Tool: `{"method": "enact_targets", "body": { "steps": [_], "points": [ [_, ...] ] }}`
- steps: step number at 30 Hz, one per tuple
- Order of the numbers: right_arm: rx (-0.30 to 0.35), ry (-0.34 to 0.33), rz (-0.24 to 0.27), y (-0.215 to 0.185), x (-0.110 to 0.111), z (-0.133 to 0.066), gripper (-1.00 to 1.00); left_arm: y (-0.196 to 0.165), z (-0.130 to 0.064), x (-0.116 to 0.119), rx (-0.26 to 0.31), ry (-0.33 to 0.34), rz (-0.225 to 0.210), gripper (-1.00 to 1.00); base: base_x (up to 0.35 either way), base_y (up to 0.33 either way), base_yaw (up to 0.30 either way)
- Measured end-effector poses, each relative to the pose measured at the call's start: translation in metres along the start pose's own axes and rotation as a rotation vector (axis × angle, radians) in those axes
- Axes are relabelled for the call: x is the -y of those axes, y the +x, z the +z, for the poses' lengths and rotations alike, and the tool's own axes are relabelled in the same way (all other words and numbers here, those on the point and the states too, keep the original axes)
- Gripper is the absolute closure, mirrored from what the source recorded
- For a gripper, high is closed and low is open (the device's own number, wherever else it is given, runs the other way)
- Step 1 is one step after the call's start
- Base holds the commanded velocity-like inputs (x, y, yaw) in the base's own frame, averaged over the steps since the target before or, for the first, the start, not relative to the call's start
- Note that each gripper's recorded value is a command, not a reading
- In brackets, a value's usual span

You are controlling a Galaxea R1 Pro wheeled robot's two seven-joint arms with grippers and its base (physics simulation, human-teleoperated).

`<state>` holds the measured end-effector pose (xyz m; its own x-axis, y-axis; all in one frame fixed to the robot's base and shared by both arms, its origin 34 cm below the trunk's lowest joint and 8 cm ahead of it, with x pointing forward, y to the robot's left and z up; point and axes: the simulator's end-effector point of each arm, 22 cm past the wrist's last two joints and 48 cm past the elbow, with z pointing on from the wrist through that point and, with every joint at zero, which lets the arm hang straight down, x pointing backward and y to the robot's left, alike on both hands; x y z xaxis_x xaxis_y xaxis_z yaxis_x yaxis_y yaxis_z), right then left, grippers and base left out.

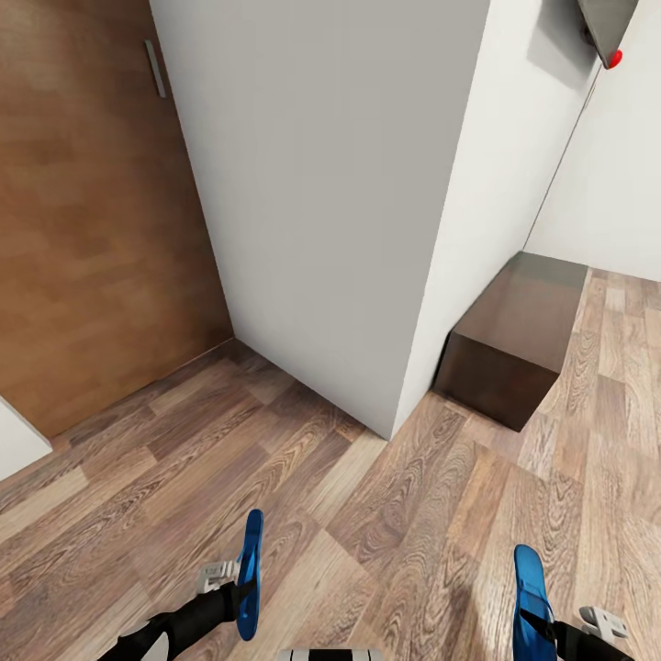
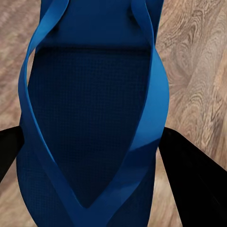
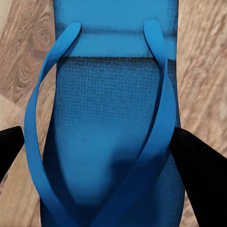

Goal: In the bedroom, move the book from the bed onto either nightstand, and place the two sandals side by side next to the bed.

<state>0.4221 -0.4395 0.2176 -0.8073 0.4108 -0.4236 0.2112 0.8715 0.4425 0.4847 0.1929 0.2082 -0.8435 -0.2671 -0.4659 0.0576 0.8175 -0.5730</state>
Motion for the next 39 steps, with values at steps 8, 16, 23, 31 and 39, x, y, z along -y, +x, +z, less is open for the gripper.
{"method": "enact_targets", "body": {
  "steps": [8,16,23,31,39],
  "points": [
    [0.000,0.002,0.000,-0.0002,0.0004,0.0000,1.00,0.0001,-0.0001,0.0000,0.001,0.000,-0.001,1.00,0.000,0.000,0.000],
    [0.000,0.004,0.000,0.0001,0.0010,-0.0001,1.00,0.0058,-0.0007,-0.0015,-0.010,-0.005,-0.010,1.00,0.000,0.000,-0.129],
    [0.000,0.003,-0.001,-0.0002,0.0006,-0.0001,1.00,0.0076,-0.0009,-0.0019,-0.013,-0.006,-0.013,1.00,0.000,0.000,-0.275],
    [0.000,0.000,-0.001,-0.0002,0.0001,-0.0001,1.00,0.0079,-0.0010,-0.0019,-0.014,-0.006,-0.013,1.00,0.000,0.000,-0.281],
    [0.000,0.000,-0.001,0.0000,0.0001,-0.0001,1.00,0.0084,-0.0010,-0.0021,-0.015,-0.006,-0.014,1.00,0.000,0.000,-0.281]
  ]
}}
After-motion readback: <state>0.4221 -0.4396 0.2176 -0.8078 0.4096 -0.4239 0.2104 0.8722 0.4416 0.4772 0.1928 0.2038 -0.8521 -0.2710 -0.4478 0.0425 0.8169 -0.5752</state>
